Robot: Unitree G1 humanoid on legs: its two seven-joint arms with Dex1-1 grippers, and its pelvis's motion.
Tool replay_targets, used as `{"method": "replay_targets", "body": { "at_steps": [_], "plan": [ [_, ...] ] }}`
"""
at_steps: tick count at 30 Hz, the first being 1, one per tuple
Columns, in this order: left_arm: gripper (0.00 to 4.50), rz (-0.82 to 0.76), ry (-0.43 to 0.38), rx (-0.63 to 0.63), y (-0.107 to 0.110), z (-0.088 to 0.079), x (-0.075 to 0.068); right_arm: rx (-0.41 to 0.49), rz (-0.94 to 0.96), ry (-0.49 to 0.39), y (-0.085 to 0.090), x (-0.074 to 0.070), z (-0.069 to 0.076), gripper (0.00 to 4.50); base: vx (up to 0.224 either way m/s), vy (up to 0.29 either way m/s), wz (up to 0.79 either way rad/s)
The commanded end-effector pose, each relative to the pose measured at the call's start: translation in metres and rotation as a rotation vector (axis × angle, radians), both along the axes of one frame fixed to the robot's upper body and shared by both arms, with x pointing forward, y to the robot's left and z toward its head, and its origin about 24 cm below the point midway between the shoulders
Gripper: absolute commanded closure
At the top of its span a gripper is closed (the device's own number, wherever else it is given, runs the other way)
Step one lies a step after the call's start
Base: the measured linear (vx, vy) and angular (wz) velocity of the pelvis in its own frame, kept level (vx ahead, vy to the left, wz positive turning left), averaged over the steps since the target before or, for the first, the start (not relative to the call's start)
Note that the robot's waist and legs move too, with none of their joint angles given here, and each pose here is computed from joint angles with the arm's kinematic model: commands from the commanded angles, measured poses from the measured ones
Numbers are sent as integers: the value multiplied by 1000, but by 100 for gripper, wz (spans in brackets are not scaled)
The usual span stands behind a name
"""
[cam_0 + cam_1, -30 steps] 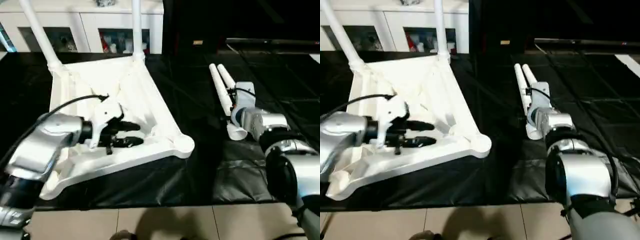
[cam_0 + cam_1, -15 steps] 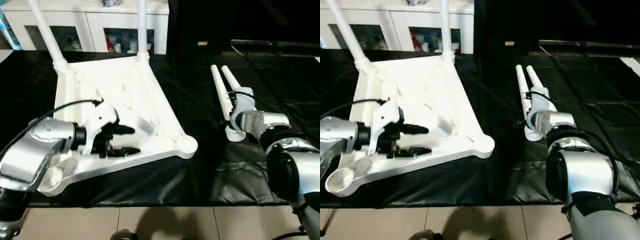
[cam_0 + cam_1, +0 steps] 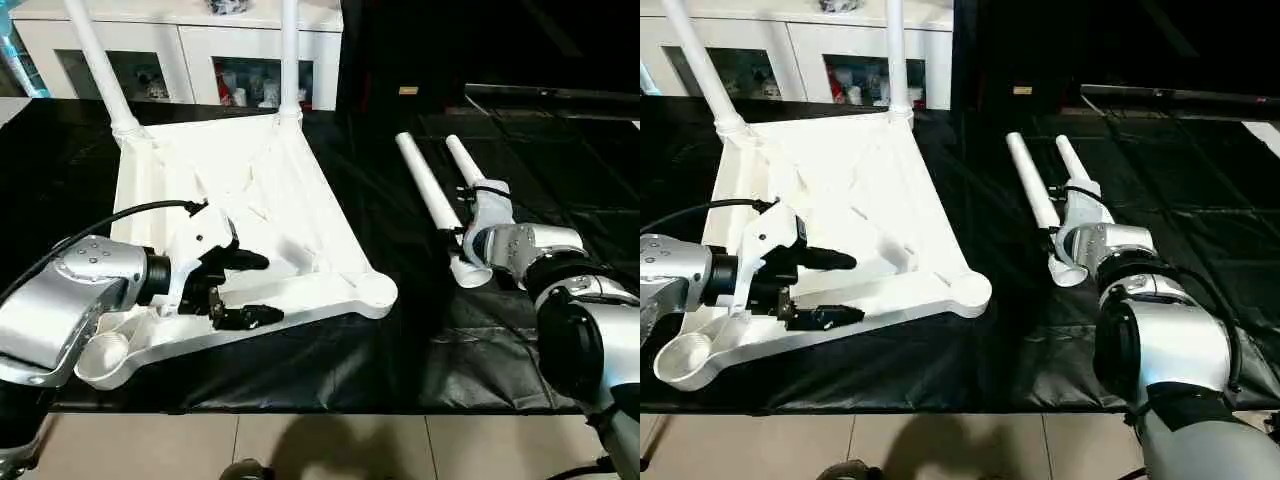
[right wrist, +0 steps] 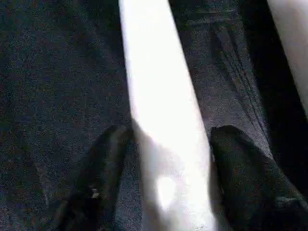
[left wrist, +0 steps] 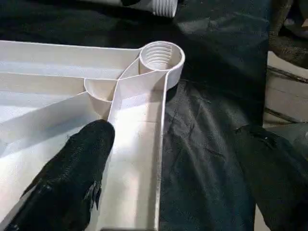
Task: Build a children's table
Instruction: Pick table leg
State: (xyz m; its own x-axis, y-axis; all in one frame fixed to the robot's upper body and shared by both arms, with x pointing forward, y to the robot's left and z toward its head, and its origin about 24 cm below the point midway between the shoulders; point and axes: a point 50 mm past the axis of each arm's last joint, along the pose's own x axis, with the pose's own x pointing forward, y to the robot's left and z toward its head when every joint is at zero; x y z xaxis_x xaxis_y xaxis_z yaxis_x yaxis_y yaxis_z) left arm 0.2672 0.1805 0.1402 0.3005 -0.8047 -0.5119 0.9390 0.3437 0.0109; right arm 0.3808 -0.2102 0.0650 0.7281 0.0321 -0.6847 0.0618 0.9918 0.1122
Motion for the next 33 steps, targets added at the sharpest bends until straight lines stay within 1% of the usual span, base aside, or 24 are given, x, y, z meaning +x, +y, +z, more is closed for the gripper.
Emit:
{"method": "replay_targets", "body": {
  "at_steps": [1,3,4,7,8,10,13,14,15,16,17,19,21,22,24,25,26,27,28,29,30,31,32,33],
  "plan": [
    [0,-26,7,6,-3,2,-4,2,-28,82,-7,-12,-17,190,0,0,0],
    [0,-26,7,6,-3,2,-3,2,-29,83,-8,-12,-17,202,0,0,0],
    [0,-25,11,6,-2,2,-3,9,-35,79,-7,-12,-17,220,0,0,0],
    [0,-23,12,6,-3,1,-2,12,-34,73,-7,-11,-17,240,0,0,0],
    [0,-22,12,5,-3,1,-1,14,-34,69,-7,-11,-16,240,0,0,0],
    [0,-13,13,-12,-4,1,1,29,-38,57,-6,-9,-15,256,0,0,0],
    [0,13,13,-39,-6,-2,6,77,-52,20,-5,-6,-9,260,0,0,0],
    [0,13,13,-39,-6,-2,6,77,-52,20,-5,-6,-9,261,0,0,0],
    [0,26,8,-48,-7,-3,9,89,-53,6,-5,-4,-7,261,0,0,0],
    [0,47,-10,-56,-8,-4,13,110,-47,-27,-3,-2,-3,262,0,0,0],
    [0,79,-26,-71,-9,-5,18,135,-42,-50,-1,1,0,262,0,0,0],
    [0,185,-77,-122,-14,-5,33,171,-21,-132,1,6,10,262,0,0,0],
    [0,299,-96,-215,-24,-2,48,284,-26,-255,2,13,22,262,0,0,0],
    [0,300,-96,-216,-24,-2,49,286,-26,-256,2,13,22,262,0,0,0],
    [0,337,-121,-260,-34,1,58,387,-19,-310,5,15,28,262,0,0,0],
    [0,347,-134,-273,-37,2,60,419,-15,-326,5,15,29,262,0,0,0],
    [0,358,-151,-296,-42,4,64,476,-9,-341,7,15,31,262,0,0,0],
    [0,374,-157,-341,-51,7,69,612,25,-384,13,15,36,262,0,0,0],
    [0,380,-153,-362,-56,9,72,683,48,-412,15,15,39,262,0,0,0],
    [0,379,-132,-391,-60,10,74,741,82,-441,19,14,42,262,0,0,0],
    [0,395,-71,-484,-69,15,79,836,174,-510,25,11,49,262,0,0,0],
    [0,400,-59,-502,-71,16,80,850,192,-522,26,10,50,262,0,0,0],
    [0,413,-22,-556,-76,19,83,891,246,-558,29,7,53,262,0,0,0],
    [0,422,6,-619,-82,24,87,924,303,-613,32,3,57,262,0,0,0]
  ]
}}
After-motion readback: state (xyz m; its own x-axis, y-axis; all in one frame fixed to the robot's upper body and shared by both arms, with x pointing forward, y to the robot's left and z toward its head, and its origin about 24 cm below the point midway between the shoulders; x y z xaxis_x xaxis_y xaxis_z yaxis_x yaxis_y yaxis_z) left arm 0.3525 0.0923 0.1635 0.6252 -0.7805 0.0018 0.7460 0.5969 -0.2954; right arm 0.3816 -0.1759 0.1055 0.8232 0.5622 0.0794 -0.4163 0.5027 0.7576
